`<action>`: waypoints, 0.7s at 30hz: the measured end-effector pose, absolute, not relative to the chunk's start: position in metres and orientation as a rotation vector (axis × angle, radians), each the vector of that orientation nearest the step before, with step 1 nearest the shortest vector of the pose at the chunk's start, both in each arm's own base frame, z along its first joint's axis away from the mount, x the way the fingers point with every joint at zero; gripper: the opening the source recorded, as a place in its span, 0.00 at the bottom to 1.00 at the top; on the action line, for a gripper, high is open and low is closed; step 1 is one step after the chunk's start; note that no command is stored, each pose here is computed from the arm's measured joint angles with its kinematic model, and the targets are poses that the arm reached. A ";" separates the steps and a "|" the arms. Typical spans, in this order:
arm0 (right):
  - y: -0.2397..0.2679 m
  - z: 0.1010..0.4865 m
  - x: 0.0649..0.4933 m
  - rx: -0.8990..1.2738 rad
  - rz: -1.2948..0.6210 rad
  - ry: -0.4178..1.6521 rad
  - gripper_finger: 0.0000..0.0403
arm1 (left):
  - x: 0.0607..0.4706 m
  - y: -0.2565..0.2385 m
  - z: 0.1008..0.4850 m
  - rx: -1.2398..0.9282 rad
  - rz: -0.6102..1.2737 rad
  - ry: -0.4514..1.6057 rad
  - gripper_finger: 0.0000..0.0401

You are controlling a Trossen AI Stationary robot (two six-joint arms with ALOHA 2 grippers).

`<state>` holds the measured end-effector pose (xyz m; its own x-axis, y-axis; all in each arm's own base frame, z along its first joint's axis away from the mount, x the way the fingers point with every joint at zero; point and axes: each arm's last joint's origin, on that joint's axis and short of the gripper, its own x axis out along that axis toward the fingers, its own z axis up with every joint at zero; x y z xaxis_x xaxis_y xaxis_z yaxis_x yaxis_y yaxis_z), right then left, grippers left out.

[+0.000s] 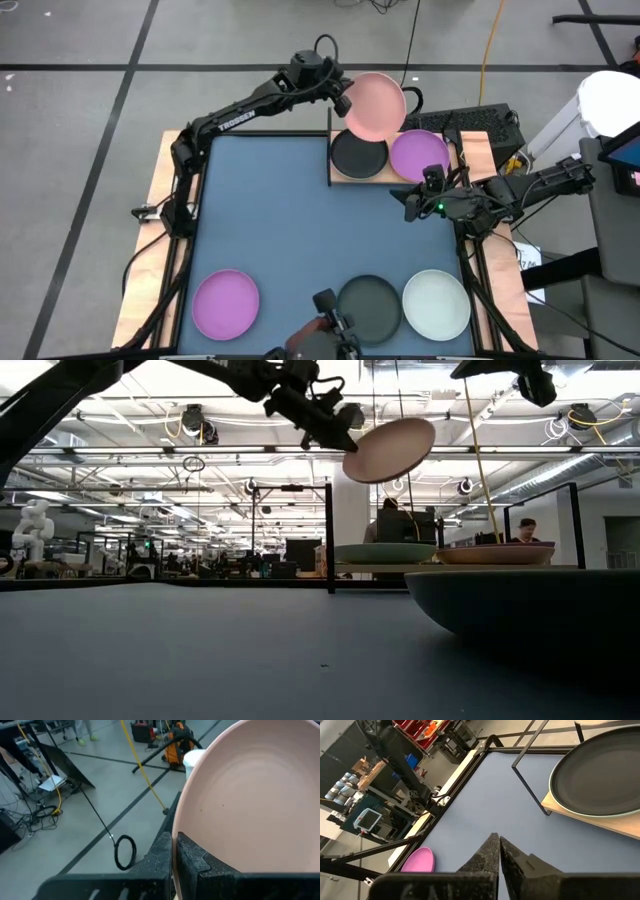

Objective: Place and stack plates onto a shelf
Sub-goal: Stack the orange plate on top of the black plate on the shelf

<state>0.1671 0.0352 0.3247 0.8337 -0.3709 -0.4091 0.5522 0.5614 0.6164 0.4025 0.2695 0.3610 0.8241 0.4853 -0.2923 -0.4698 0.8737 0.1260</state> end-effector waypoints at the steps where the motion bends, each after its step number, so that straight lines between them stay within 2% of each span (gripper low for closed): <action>1: 0.035 0.325 0.167 0.808 -0.550 0.245 0.00 | 0.403 0.270 0.359 0.056 0.503 0.335 0.02; 11: 0.035 0.324 0.167 0.806 -0.551 0.248 0.00 | 0.408 0.261 0.353 0.147 0.444 0.407 0.02; 17: 0.035 0.324 0.167 0.803 -0.553 0.251 0.00 | 0.424 0.257 0.324 0.161 0.405 0.505 0.02; 21: 0.035 0.324 0.167 0.801 -0.553 0.254 0.00 | 0.431 0.251 0.323 0.236 0.404 0.506 0.03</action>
